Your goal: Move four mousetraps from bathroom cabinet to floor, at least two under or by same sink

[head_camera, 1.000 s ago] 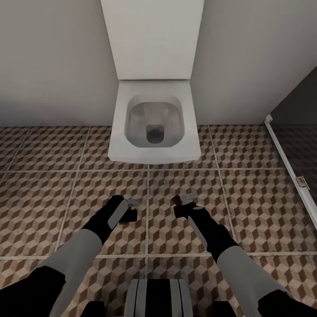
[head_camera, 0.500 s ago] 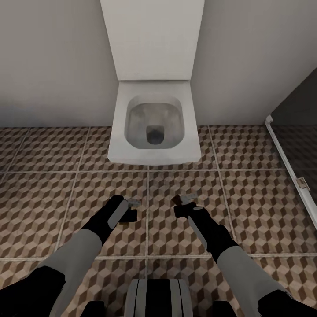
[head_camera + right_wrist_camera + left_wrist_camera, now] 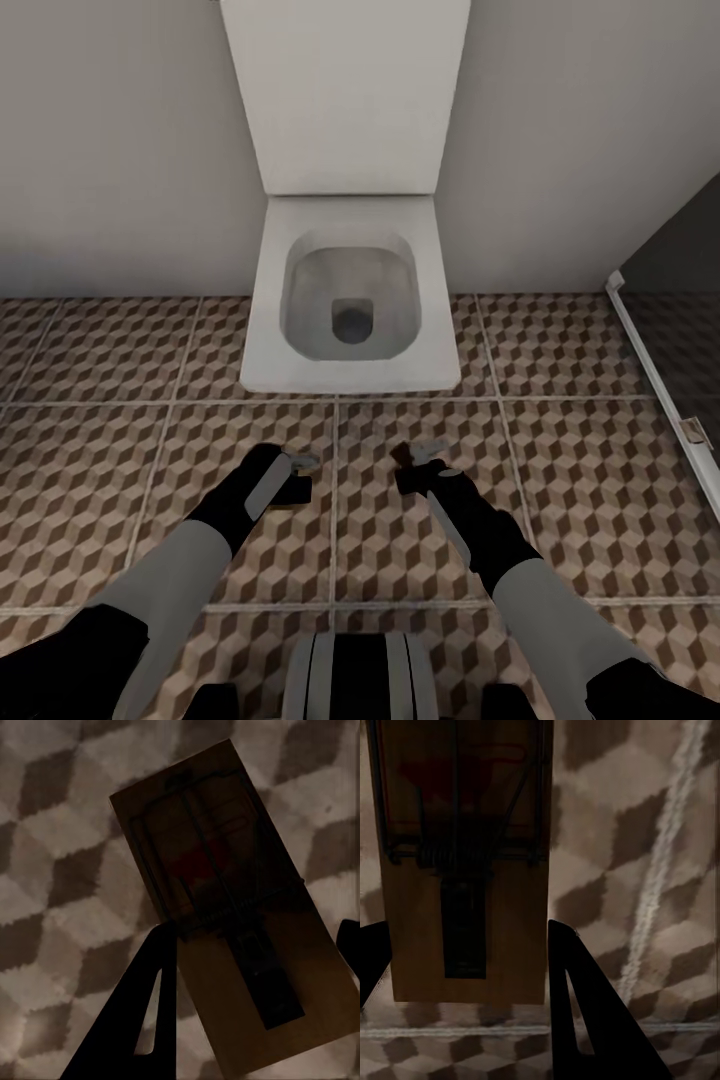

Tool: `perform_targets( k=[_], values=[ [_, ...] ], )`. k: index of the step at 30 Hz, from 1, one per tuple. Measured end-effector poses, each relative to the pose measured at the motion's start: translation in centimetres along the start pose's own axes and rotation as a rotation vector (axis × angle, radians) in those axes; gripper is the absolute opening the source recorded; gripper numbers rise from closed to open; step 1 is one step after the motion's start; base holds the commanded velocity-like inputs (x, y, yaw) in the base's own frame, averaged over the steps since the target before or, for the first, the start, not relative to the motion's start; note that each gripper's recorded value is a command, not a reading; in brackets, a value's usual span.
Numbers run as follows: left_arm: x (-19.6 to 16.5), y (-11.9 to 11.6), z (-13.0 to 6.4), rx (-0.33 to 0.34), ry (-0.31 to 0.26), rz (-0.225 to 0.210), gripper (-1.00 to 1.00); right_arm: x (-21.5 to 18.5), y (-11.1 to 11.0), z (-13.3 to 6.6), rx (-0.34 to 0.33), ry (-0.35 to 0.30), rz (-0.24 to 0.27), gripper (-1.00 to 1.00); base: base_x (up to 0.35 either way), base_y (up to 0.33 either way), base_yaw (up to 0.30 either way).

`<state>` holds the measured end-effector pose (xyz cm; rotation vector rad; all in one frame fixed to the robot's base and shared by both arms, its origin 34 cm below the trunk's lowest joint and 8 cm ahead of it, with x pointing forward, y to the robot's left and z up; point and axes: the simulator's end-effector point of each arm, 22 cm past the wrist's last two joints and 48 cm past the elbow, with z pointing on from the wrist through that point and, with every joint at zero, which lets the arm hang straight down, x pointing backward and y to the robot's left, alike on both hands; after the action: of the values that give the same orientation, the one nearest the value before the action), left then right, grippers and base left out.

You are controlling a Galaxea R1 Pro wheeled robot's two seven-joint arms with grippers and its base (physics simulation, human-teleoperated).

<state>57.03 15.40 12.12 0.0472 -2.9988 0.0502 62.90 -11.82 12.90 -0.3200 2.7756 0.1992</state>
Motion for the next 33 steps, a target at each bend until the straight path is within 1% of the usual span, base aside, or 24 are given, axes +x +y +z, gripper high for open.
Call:
perform_targets(
  k=[4,7,8,12,17,25,29,33],
  values=[
    [0.0,0.0,0.0,0.0,-0.001,0.0,-1.0,0.5,-0.1,0.1,0.002,0.012,0.0,-1.0,0.11,0.0,0.0],
    [0.0,0.0,0.0,0.001,-0.001,0.0,-1.0,4.1,-0.5,1.0,0.01,0.089,0.006,-1.0,0.099,0.0,0.0],
    [0.0,0.0,0.0,0.001,-0.001,0.0,-1.0,4.9,-0.5,1.2,0.011,0.101,0.009,-1.0,0.089,0.0,0.0],
    [0.0,-0.1,0.0,0.001,-0.001,0.0,-1.0,5.0,-0.7,1.5,0.014,0.072,0.012,-1.0,0.04,0.0,0.0],
    [0.0,0.0,0.0,0.001,-0.001,0.0,-1.0,4.9,-0.7,1.6,0.015,0.06,0.011,-1.0,0.005,0.0,0.0],
    [0.0,-0.1,0.0,0.001,-0.001,0.0,-1.0,5.0,-0.6,1.6,0.013,0.06,0.009,-1.0,0.0,0.0,0.0],
    [0.0,-0.1,0.0,0.001,-0.001,0.0,-1.0,6.1,-0.7,1.8,0.017,0.084,0.008,-1.0,0.0,0.0,0.0],
    [0.0,-0.1,0.0,0.001,0.0,0.0,-1.0,6.3,-0.8,1.9,0.018,0.086,0.008,-1.0,0.0,0.0,0.0]
  ],
)
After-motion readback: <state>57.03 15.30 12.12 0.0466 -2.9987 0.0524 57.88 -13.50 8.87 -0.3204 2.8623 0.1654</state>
